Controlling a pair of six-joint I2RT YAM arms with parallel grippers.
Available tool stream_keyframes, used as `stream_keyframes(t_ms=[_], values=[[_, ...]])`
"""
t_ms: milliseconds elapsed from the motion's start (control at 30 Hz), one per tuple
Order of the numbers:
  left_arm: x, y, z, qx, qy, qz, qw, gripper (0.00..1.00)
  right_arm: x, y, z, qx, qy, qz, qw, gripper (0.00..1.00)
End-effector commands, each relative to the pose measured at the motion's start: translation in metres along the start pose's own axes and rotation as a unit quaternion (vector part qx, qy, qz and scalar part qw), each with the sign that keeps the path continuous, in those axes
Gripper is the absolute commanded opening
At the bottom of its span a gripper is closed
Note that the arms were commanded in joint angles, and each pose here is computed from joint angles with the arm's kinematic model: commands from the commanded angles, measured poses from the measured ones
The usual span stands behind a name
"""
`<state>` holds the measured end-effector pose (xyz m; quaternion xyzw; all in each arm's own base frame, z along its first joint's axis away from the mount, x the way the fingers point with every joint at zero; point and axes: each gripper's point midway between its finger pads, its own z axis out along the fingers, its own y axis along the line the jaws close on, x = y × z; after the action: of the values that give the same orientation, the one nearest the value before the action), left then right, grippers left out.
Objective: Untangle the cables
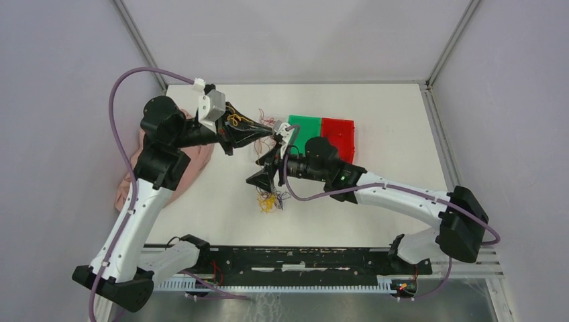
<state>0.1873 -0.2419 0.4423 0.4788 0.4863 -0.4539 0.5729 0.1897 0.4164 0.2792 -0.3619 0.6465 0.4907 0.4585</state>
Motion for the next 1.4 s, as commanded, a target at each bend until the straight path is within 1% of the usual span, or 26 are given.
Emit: stream_keyframes(t_ms=[0,200,400,567,700,833,967,1200,1267,1367], values=[[-0.037,-0.008,-0.001,0.013,-0.024,0.013,1.0,0.03,-0.041,0.004,0.02,0.002,-0.091,-0.022,0.996,0.75],[-0.071,-0.004,0.001,0.005,-0.045,0.044,0.998,0.03,-0.003,-0.012,0.035,0.015,-0.084,0.042,0.995,0.67],[-0.109,0.003,0.002,-0.009,-0.066,0.086,0.994,0.03,0.056,-0.039,0.036,0.062,-0.062,0.103,0.991,0.61],[-0.143,0.006,0.0,-0.023,-0.086,0.133,0.987,0.03,0.101,-0.064,0.03,0.117,-0.032,0.122,0.985,0.6],[-0.171,0.008,-0.005,-0.043,-0.103,0.187,0.976,0.03,0.126,-0.075,0.024,0.147,-0.015,0.144,0.979,0.6],[-0.197,0.01,-0.011,-0.069,-0.119,0.248,0.959,0.03,0.136,-0.08,0.015,0.167,-0.02,0.163,0.972,0.62],[-0.215,0.017,-0.016,-0.103,-0.134,0.289,0.942,0.03,0.143,-0.081,0.003,0.179,-0.024,0.176,0.968,0.63],[-0.253,0.027,-0.029,-0.165,-0.179,0.356,0.902,0.03,0.145,-0.078,-0.022,0.192,-0.035,0.19,0.962,0.64],[-0.258,0.03,-0.03,-0.171,-0.186,0.361,0.898,0.03,0.141,-0.075,-0.031,0.193,-0.038,0.189,0.962,0.65],[-0.25,0.032,-0.024,-0.156,-0.175,0.347,0.908,0.03,0.121,-0.068,-0.044,0.191,-0.046,0.166,0.966,0.71]])
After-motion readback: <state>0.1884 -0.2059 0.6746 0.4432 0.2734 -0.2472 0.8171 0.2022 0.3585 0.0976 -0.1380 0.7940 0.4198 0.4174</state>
